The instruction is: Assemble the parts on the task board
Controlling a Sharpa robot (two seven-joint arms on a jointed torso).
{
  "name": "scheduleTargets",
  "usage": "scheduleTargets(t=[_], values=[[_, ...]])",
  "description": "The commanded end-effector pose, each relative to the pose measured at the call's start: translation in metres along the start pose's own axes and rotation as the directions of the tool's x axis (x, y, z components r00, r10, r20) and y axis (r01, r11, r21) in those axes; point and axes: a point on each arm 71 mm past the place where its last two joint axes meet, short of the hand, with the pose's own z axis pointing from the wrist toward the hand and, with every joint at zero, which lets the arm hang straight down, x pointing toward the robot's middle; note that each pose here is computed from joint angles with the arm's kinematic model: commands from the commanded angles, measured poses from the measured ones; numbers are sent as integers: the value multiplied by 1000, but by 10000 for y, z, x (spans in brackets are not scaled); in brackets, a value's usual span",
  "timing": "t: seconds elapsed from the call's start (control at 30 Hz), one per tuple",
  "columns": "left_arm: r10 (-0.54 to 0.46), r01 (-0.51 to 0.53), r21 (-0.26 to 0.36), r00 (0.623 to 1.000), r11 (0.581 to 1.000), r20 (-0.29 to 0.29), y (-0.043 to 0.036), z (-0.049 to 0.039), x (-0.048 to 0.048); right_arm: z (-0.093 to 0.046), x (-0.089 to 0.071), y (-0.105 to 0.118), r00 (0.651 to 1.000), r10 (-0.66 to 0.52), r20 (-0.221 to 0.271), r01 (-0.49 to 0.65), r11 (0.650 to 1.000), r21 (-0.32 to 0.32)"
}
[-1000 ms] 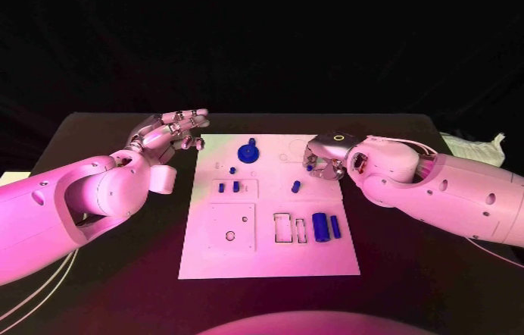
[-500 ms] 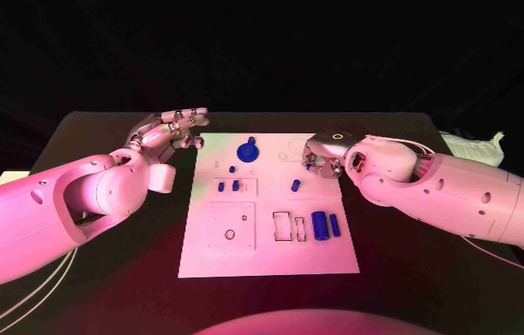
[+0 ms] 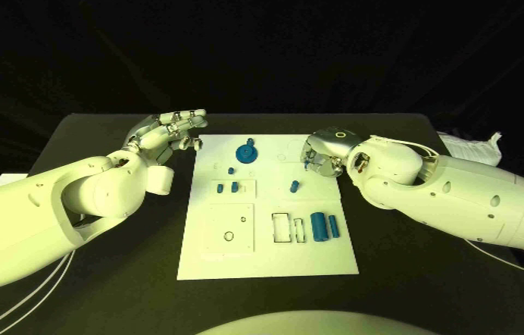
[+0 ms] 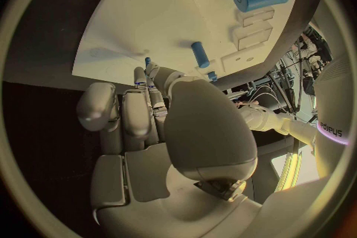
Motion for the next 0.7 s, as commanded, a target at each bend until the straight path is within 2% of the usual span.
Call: scheduleTargets(t=[0.03,0.17,0.33,0.57,0.7], values=[[-3,3,-2,1000,1000,-29,9,0,22,-29,-72,-10,999,16,49,-17,1000,19],[-2,2,-5,999,1000,-32,11,0,24,-81,-131,31,998,15,60,-16,1000,11],[-1,1,-6,1000,1000,-31,12,4,17,-123,-191,206,997,36,72,-34,999,-31],[-3,3,-6,999,1000,-37,21,22,39,-151,-227,597,995,71,70,-61,990,-128],[-5,4,-9,999,1000,-42,26,30,51,-154,-182,859,995,87,54,-75,978,-192]])
